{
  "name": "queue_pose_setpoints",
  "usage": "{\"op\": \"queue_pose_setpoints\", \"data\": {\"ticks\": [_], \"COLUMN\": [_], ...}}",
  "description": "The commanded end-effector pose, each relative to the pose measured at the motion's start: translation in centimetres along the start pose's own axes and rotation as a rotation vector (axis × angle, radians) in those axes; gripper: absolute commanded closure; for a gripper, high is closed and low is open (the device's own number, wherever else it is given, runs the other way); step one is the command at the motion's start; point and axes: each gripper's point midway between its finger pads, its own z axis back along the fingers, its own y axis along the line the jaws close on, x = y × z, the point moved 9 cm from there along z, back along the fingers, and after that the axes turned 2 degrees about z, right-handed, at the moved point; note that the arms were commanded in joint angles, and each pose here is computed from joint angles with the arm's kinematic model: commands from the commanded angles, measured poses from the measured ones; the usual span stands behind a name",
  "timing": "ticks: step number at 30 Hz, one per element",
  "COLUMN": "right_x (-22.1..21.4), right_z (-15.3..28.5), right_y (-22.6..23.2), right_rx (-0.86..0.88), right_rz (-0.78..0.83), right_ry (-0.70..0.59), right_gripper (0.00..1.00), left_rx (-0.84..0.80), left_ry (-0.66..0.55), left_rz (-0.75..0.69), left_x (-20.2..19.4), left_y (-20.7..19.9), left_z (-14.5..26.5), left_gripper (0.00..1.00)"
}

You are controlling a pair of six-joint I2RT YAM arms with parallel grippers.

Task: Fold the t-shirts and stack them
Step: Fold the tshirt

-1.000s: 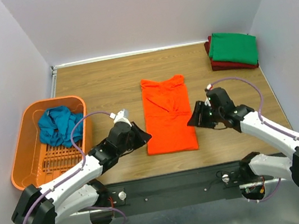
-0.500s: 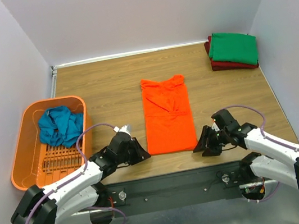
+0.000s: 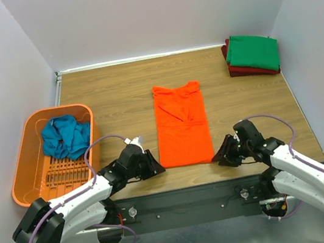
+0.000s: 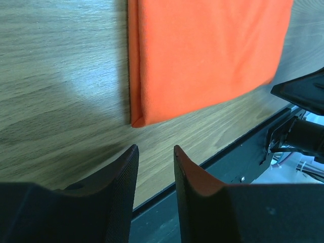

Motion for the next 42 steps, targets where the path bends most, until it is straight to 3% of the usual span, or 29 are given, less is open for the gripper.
{"op": "queue_pose_setpoints", "data": {"ticks": [1,5,30,37,42], "right_x": [0.1,0.1,0.3,0.2,0.3], "right_z": [-0.5,-0.8,-2.3,-2.4,-2.4], "right_y": [-0.8,-0.9,-1.7,-1.7,-1.5], "right_rx": [-0.043,-0.040,-0.034,-0.030,-0.024], "right_rz": [-0.037,-0.044,-0.075,-0.073,-0.070], "right_ry": [-0.034,-0.038,-0.066,-0.063,-0.066], "right_gripper": [0.53,0.59,0.60,0.69,0.76], "left_rx": [0.006,0.016,0.033,0.039,0.014], "left_ry": [-0.018,-0.040,-0.107,-0.100,-0.094], "left_rz": [-0.015,-0.015,-0.017,-0.016,-0.025], "left_x": [0.0,0.2,0.8,0.7,0.8], "left_y": [0.5,0.6,1.1,1.3,0.9], "left_z": [-0.2,-0.3,-1.7,-2.0,-2.3], "left_gripper": [0.58,0.59,0.61,0.64,0.80]}}
